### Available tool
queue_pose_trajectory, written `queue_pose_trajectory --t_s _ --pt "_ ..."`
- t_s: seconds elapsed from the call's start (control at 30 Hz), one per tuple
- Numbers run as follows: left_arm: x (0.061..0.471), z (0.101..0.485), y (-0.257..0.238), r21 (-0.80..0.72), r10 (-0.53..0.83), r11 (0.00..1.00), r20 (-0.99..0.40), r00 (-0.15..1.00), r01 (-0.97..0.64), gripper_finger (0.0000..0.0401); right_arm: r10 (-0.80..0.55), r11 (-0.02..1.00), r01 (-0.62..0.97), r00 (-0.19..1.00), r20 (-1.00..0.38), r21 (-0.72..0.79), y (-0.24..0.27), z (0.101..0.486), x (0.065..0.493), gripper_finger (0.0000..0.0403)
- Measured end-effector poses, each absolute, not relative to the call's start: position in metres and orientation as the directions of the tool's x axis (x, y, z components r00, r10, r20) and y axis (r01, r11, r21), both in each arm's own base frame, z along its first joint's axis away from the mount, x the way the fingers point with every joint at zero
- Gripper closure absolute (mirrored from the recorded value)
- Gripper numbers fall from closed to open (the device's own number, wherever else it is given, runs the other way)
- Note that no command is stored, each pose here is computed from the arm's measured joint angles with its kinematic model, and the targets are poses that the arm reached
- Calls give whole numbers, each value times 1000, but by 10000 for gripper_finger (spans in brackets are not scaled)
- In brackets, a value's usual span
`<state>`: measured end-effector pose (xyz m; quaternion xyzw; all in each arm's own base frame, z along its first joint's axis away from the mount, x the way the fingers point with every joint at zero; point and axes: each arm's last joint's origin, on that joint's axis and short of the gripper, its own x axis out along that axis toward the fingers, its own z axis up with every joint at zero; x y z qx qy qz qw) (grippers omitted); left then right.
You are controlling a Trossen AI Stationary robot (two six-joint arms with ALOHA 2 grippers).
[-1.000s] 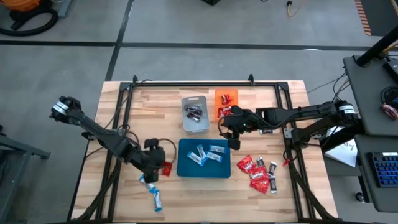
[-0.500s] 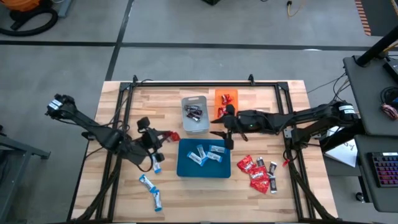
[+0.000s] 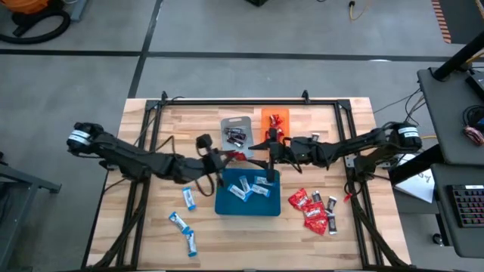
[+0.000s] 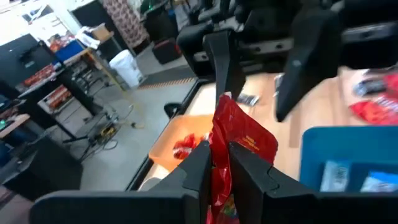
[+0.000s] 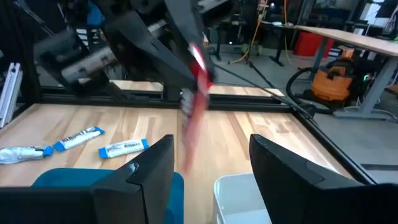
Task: Sort candy
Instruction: Put the red chocolate into the orange bin
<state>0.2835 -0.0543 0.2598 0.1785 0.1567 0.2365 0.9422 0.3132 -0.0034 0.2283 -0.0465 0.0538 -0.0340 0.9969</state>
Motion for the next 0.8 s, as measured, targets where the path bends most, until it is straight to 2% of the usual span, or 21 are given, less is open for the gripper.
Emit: queue_pose_trajectory --t_s 0.3,0.4,0.63,0.8 --pt "319 250 -50 469 524 800 -247 815 -373 366 -84 993 70 985 -150 -98 -4 214 331 210" --pt "326 252 -51 484 523 796 -249 815 -363 366 -86 993 71 983 -163 -97 -5 212 336 242" --pt "328 255 -52 465 510 808 -248 823 -361 365 -88 992 68 978 -187 -110 -5 210 336 375" --pt "325 259 -52 460 511 809 -244 824 -365 353 -87 992 67 976 -201 -107 -5 217 333 375"
